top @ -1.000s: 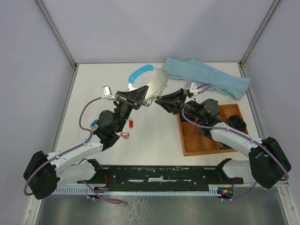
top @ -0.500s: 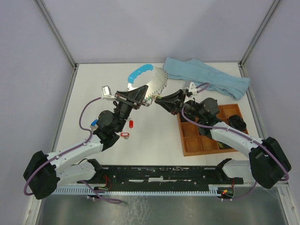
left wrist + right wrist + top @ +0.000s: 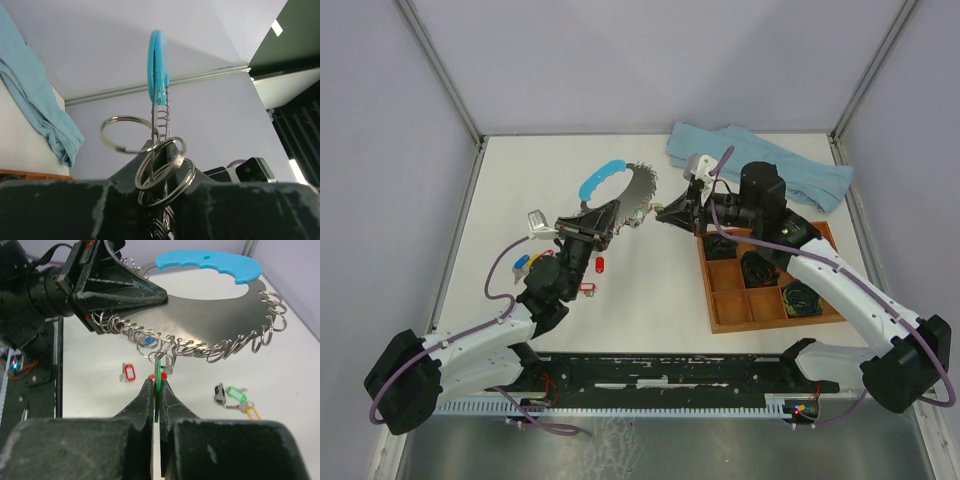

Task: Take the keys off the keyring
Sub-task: Pick up the key from the keyring, then remove the key from the keyring.

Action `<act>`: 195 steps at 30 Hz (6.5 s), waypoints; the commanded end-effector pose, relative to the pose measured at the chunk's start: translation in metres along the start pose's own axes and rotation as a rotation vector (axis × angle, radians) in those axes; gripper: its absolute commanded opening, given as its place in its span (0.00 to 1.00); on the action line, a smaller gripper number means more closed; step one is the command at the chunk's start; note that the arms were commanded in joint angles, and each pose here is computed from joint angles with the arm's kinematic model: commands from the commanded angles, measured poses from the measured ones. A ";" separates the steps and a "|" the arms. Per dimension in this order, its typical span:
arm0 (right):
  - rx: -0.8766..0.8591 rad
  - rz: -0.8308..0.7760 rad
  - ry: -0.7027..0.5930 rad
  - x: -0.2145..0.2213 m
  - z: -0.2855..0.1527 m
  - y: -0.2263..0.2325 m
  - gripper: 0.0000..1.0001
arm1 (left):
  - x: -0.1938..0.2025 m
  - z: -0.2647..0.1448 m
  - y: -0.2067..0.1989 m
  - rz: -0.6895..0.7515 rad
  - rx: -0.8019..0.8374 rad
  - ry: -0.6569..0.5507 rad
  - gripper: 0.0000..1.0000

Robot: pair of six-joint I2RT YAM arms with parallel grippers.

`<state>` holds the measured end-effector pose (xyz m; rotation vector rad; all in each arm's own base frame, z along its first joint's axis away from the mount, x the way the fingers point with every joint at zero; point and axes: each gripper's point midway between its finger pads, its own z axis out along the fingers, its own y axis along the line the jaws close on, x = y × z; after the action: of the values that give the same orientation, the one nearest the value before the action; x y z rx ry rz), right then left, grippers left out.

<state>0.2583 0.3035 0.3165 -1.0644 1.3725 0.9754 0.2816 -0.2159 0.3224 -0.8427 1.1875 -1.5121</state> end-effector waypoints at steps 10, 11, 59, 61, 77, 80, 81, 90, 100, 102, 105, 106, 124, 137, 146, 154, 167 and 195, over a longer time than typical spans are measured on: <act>-0.027 -0.109 0.454 0.040 -0.051 0.007 0.01 | -0.022 -0.009 0.058 -0.161 -0.112 -0.116 0.03; -0.024 -0.111 0.462 0.039 -0.052 0.007 0.01 | -0.022 -0.010 0.063 -0.159 -0.120 -0.116 0.03; -0.241 -0.224 0.707 0.025 -0.071 0.048 0.01 | 0.071 -0.096 -0.018 0.965 0.625 0.562 0.41; -0.248 -0.220 0.704 0.026 -0.072 0.049 0.01 | 0.079 -0.097 -0.022 0.934 0.655 0.600 0.36; -0.286 -0.197 0.683 0.028 -0.073 0.060 0.01 | 0.072 -0.113 -0.054 0.831 0.695 0.592 0.42; -0.286 -0.195 0.681 0.027 -0.073 0.060 0.01 | 0.077 -0.114 -0.052 0.809 0.697 0.620 0.42; -0.287 -0.195 0.679 0.027 -0.073 0.061 0.01 | 0.080 -0.115 -0.052 0.802 0.703 0.629 0.42; -0.300 -0.180 0.671 0.026 -0.072 0.064 0.01 | 0.111 -0.121 -0.035 0.918 0.838 0.671 0.41; -0.330 -0.179 0.657 0.024 -0.073 0.070 0.01 | 0.112 -0.096 -0.008 1.226 0.850 0.616 0.39; -0.337 -0.179 0.655 0.024 -0.074 0.071 0.01 | 0.114 -0.096 -0.007 1.240 0.860 0.626 0.38; -0.349 -0.183 0.654 0.025 -0.075 0.073 0.01 | 0.118 -0.096 -0.005 1.241 0.874 0.638 0.37; -0.352 -0.184 0.652 0.024 -0.075 0.073 0.01 | 0.118 -0.095 -0.007 1.237 0.880 0.634 0.37; -0.398 -0.172 0.630 0.024 -0.075 0.082 0.01 | 0.144 -0.088 -0.004 1.074 0.892 0.716 0.27; -0.425 -0.158 0.624 0.026 -0.074 0.086 0.01 | 0.146 -0.085 -0.008 1.033 0.883 0.709 0.29; -0.440 -0.153 0.621 0.026 -0.074 0.089 0.01 | 0.150 -0.085 -0.007 1.041 0.898 0.728 0.29; -0.440 -0.154 0.621 0.026 -0.074 0.089 0.01 | 0.156 -0.100 -0.014 0.998 0.982 0.781 0.30; -0.442 -0.151 0.623 0.028 -0.074 0.089 0.01 | 0.158 -0.100 -0.014 0.983 0.978 0.792 0.28; -0.449 -0.151 0.634 0.030 -0.075 0.090 0.01 | 0.158 -0.097 -0.008 1.018 0.953 0.802 0.31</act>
<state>0.1570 0.2489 0.2824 -1.9008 1.6401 0.8666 0.1484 -0.3405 0.2690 0.9817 1.0346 -1.2694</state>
